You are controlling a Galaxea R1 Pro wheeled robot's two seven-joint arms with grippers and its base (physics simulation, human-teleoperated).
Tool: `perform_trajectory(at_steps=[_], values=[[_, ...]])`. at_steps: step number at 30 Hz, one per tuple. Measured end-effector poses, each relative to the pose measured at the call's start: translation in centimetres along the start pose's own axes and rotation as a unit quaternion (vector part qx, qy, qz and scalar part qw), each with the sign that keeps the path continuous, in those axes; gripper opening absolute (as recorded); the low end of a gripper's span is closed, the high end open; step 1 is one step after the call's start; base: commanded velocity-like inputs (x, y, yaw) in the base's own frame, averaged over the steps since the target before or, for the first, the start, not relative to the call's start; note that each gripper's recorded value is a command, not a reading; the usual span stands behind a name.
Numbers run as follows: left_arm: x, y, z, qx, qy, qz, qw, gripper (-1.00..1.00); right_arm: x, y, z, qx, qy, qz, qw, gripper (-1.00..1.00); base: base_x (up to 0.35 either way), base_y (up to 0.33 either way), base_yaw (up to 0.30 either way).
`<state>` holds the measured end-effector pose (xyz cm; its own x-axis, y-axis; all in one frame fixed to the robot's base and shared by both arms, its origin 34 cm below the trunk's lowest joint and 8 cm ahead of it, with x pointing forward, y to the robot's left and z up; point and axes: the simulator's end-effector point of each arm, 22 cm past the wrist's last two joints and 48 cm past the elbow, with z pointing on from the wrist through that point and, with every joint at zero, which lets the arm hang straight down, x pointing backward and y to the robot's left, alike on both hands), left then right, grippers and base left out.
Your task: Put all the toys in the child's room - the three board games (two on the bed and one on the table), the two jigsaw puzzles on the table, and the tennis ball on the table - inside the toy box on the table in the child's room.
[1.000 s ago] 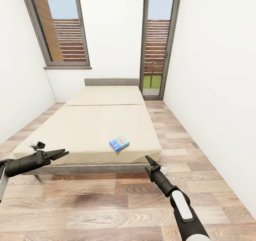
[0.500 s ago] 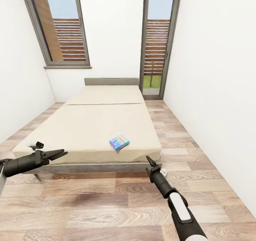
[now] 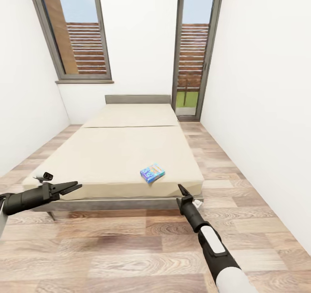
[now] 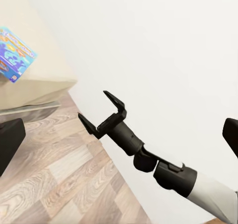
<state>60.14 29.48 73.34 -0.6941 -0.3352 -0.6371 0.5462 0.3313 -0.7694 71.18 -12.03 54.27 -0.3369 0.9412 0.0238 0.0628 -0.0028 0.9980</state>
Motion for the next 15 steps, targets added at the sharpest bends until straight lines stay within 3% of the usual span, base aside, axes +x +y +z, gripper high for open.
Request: perform_trajectory(at_steps=[8, 15], values=[[-0.2, 0.0, -0.3, -0.002, -0.003, 0.001, 1.0, 1.0, 0.3, -1.0, 1.2, 0.019, 0.001, 0.012, 0.9997, 1.0, 0.0, 0.088, 0.0], [-0.2, 0.0, -0.2, -0.002, -0.002, 0.001, 1.0, 1.0, -0.3, -1.0, 1.5, 0.021, -0.013, 0.002, 0.9997, 1.0, 0.0, 0.153, 0.0]])
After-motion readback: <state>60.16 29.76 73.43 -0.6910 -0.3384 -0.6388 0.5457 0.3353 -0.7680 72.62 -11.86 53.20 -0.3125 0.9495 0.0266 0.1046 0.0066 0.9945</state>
